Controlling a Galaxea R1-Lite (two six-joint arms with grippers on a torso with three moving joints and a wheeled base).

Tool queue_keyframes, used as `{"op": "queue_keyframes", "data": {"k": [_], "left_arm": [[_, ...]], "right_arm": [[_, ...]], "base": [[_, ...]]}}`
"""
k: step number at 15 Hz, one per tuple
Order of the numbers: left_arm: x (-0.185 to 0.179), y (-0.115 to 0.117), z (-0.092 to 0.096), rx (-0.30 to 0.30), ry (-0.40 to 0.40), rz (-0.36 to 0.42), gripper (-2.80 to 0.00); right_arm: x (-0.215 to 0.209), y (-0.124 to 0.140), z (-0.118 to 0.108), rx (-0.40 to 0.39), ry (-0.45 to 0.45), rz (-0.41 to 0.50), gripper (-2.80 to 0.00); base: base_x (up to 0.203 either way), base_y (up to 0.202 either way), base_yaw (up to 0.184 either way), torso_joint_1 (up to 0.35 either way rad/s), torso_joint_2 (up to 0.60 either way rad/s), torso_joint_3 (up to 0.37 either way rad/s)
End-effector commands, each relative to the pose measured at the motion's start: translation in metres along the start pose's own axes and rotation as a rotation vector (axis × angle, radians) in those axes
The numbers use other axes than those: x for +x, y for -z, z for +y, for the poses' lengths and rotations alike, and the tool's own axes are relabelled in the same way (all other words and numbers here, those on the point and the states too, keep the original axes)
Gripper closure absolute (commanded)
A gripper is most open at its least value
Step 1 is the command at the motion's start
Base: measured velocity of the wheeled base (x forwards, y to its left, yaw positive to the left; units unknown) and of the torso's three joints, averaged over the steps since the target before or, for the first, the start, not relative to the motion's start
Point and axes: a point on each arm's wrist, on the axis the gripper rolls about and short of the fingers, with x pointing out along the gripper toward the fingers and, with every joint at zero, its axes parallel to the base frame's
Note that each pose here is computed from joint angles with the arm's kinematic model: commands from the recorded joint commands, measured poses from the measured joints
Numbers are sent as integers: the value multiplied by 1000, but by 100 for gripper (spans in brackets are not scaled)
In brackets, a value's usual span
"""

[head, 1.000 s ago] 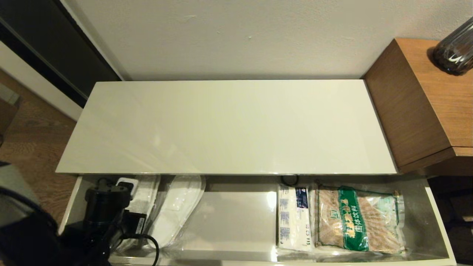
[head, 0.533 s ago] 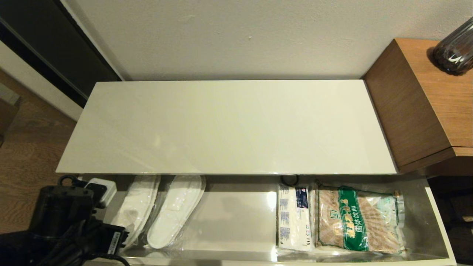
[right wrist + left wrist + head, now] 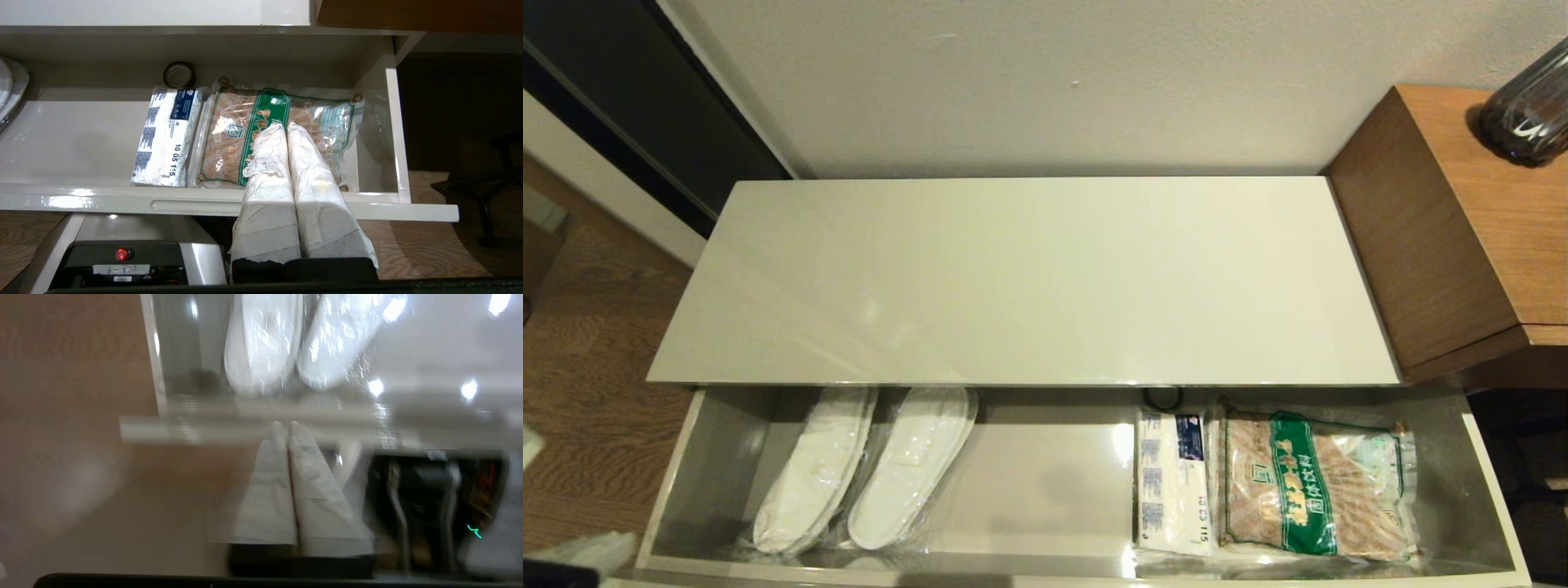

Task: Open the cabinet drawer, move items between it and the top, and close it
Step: Close the drawer

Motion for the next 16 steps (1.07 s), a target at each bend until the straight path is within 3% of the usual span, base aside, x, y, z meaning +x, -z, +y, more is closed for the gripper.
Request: {"op": "queue_keyframes", "data": {"k": [1, 4, 6, 12, 16], "left_arm": [[-37, 32, 17, -31, 23, 57, 0], [-15, 69, 12, -61, 46, 222, 0], [9, 91, 5, -76, 53, 272, 0], [47, 69, -12, -163, 109, 356, 0], [75, 75, -22, -180, 98, 432, 0]], "right_arm": [[0, 0, 0, -1, 0, 1, 0], [0, 0, 0, -1, 0, 1, 0], [0, 0, 0, -1, 0, 1, 0], [0, 0, 0, -1, 0, -1, 0], [0, 0, 0, -2, 0, 1, 0]], "base": [[0, 0, 0, 0, 0, 0], [0, 0, 0, 0, 0, 0], [0, 0, 0, 0, 0, 0], [0, 0, 0, 0, 0, 0], [0, 0, 0, 0, 0, 0]]}}
